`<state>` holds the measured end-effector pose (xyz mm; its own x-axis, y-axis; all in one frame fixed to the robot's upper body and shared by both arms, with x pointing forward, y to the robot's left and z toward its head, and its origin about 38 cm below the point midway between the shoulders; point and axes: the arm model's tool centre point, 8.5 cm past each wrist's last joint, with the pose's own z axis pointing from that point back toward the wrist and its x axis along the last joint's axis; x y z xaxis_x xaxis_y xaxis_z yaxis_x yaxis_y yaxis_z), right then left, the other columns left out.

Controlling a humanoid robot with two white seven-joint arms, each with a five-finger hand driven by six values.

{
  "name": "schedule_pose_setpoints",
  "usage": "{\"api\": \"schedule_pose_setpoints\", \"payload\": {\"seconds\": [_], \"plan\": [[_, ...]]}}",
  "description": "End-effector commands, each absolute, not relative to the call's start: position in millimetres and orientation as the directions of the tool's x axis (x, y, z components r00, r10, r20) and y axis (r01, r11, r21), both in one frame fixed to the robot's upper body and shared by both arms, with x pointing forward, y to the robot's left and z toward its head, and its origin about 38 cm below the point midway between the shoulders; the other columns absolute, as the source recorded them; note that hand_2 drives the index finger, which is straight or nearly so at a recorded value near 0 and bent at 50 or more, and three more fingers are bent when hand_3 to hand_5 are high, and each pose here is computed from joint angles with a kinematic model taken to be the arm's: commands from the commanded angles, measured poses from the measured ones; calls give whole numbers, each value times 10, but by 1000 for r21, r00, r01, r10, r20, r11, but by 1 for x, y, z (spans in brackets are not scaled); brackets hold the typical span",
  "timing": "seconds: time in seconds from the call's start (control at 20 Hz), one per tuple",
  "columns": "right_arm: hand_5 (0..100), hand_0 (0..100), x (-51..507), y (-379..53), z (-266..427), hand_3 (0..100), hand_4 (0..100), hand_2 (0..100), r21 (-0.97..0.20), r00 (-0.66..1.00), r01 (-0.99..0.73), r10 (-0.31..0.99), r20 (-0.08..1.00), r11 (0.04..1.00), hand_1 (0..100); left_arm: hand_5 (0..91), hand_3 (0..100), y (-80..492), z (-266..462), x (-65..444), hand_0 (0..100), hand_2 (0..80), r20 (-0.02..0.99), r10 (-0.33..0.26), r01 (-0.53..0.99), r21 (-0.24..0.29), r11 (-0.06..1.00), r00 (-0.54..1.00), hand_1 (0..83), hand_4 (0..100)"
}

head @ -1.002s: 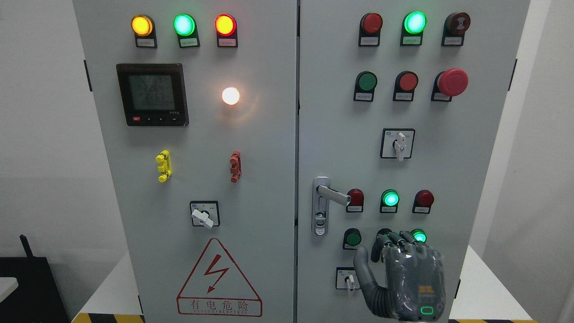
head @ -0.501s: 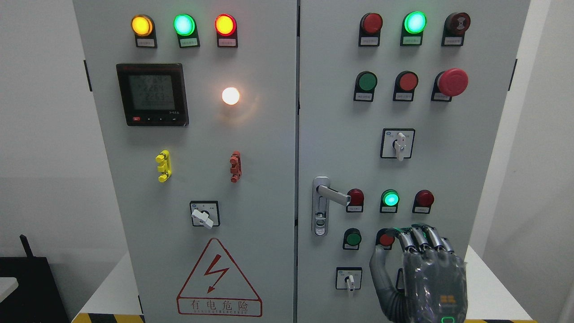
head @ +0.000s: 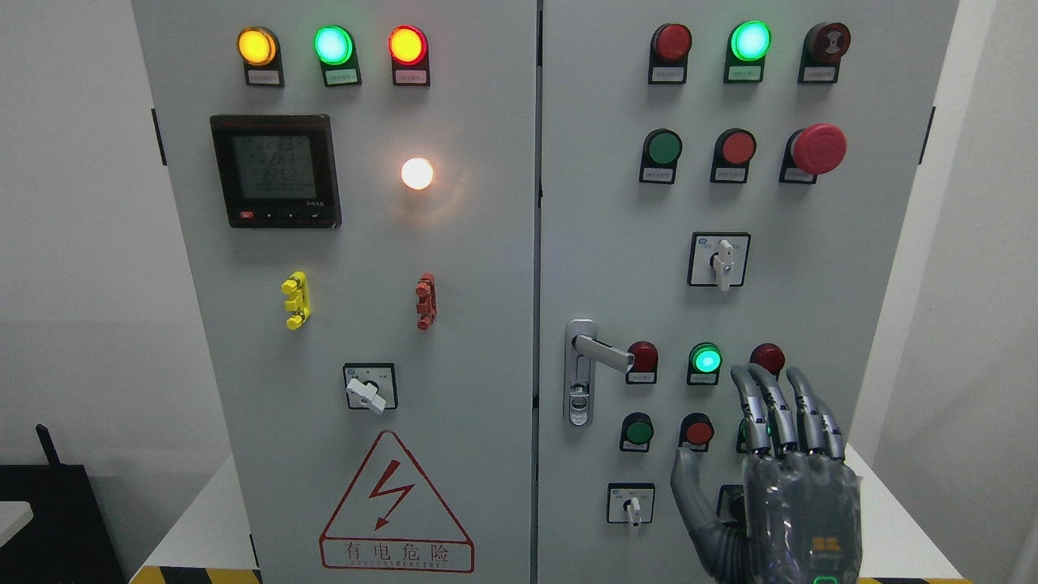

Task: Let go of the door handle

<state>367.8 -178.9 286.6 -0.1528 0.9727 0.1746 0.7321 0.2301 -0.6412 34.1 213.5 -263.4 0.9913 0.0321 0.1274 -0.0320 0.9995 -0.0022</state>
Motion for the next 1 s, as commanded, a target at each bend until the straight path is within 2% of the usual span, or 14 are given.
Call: {"api": "schedule_pose_setpoints", "payload": {"seconds": [0.0,0.95], "plan": [[0,502,365,-181,290,0,0,0,-632,-148,739,972,184,232,167,0,0,213,-263,37,120,0,137,5,-5,0,1000,990,389,0],[0,452,365,-176,290,0,0,0,-631,-171,735,969,180,247,209,0,0,213,-263,37,120,0,137,5,-5,0,1000,990,389,0]]}}
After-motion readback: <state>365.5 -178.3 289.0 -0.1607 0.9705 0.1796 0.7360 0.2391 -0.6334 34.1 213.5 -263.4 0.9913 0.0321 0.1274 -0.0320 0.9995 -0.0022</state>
